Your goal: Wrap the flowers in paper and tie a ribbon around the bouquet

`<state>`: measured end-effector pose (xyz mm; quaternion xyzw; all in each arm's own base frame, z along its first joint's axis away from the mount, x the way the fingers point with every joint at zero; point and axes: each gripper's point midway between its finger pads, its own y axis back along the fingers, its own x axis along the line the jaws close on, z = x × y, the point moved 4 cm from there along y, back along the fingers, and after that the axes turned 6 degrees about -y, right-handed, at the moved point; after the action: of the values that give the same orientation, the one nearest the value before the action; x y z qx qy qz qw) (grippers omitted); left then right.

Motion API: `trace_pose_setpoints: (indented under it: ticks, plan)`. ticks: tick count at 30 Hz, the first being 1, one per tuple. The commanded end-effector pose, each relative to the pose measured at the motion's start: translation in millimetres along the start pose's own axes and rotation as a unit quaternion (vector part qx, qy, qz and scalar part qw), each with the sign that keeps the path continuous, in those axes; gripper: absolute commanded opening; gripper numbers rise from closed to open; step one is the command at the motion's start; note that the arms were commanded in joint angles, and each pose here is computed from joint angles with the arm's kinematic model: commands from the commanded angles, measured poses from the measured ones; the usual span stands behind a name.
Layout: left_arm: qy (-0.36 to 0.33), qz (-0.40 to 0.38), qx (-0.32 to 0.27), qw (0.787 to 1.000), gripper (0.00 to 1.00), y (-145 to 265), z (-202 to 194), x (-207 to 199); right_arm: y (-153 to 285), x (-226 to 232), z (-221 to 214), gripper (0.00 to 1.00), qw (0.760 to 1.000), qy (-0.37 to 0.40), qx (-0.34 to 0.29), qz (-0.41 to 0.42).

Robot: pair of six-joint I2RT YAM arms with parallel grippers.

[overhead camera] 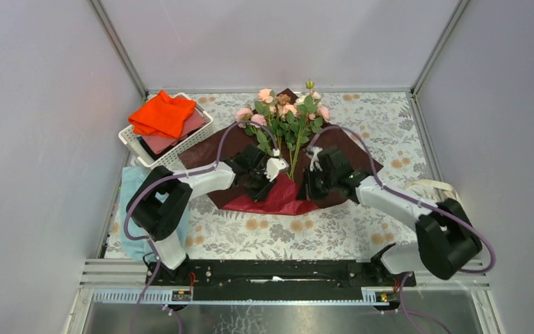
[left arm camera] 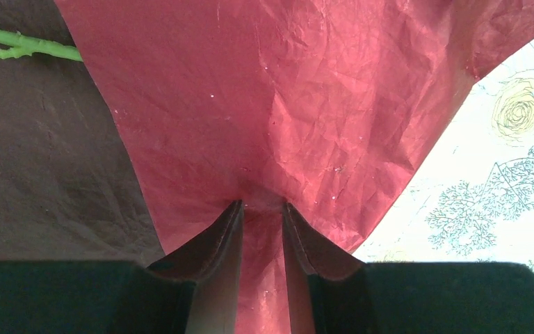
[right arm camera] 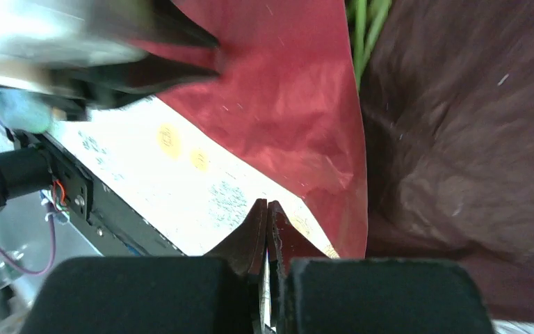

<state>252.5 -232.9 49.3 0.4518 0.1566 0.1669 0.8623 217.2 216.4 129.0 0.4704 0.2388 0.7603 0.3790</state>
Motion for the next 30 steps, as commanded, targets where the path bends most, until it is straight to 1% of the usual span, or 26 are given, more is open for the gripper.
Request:
trace_pose_setpoints:
  ticks: [1, 4, 7, 9, 11, 14, 16, 19, 20, 22, 23, 24, 25, 27, 28, 30]
  plan:
    - [0.035, -0.021, 0.04, 0.998, 0.33, -4.4, -28.0, -7.0, -31.4, -2.4, -33.8, 0.0, 0.991, -0.102, 0.056, 0.061]
    - [0.034, -0.02, 0.04, 0.998, 0.33, -3.9, -27.9, -7.3, -30.0, -29.5, -48.8, 0.0, 0.99, -0.121, 0.065, -0.012]
    - [0.034, -0.018, 0.041, 0.998, 0.33, -3.9, -28.1, -6.3, -17.8, -64.9, -61.5, 0.0, 0.983, -0.155, 0.058, -0.08]
    - [0.035, -0.015, 0.042, 0.998, 0.33, -3.9, -28.3, -5.1, -9.2, -96.5, -70.5, 0.0, 0.973, -0.183, 0.043, -0.131]
    - [0.034, -0.014, 0.041, 0.998, 0.33, -3.5, -27.8, -5.3, -0.7, -121.0, -76.5, 0.0, 0.963, -0.21, 0.025, -0.166]
    - [0.034, -0.015, 0.041, 0.999, 0.33, -3.4, -27.9, -5.8, 9.1, -128.2, -61.1, 0.0, 0.959, -0.221, -0.021, -0.176]
    - [0.035, -0.017, 0.041, 0.998, 0.33, -3.9, -27.7, -6.3, 15.4, -126.2, -48.1, 0.0, 0.958, -0.216, -0.044, -0.181]
    - [0.035, -0.018, 0.039, 0.998, 0.33, -3.5, -26.6, -6.5, 25.1, -115.7, -34.1, 0.0, 0.962, -0.198, -0.046, -0.183]
    - [0.034, -0.019, 0.038, 0.999, 0.33, -3.7, -26.3, -6.8, 27.8, -107.1, -28.8, 0.0, 0.965, -0.183, -0.048, -0.184]
    - [0.034, -0.02, 0.038, 0.998, 0.33, -3.9, -26.7, -7.2, 27.2, -77.5, -20.1, 0.0, 0.975, -0.114, -0.06, -0.183]
    - [0.035, -0.02, 0.038, 0.998, 0.33, -4.1, -26.8, -7.0, 22.4, -59.4, -16.2, 0.0, 0.98, -0.082, -0.063, -0.168]
    - [0.036, -0.02, 0.038, 0.998, 0.33, -4.6, -26.9, -6.8, 14.8, -40.2, -16.2, 0.0, 0.988, -0.063, -0.055, -0.133]
    - [0.036, -0.02, 0.039, 0.998, 0.33, -5.1, -27.0, -6.4, 5.8, -19.3, -18.0, 0.0, 0.995, -0.058, -0.036, -0.073]
    - [0.038, -0.018, 0.041, 0.998, 0.33, -5.8, -27.4, -5.8, -11.6, 0.6, -20.3, 0.0, 0.997, -0.079, -0.019, 0.004]
    - [0.038, -0.016, 0.043, 0.998, 0.33, -5.9, -28.2, -5.4, -20.7, 2.9, -19.5, 0.0, 0.995, -0.09, -0.021, 0.023]
    - [0.037, -0.012, 0.043, 0.998, 0.33, -5.0, -28.8, -4.7, -33.3, -7.2, -30.4, 0.0, 0.994, -0.11, 0.002, 0.006]
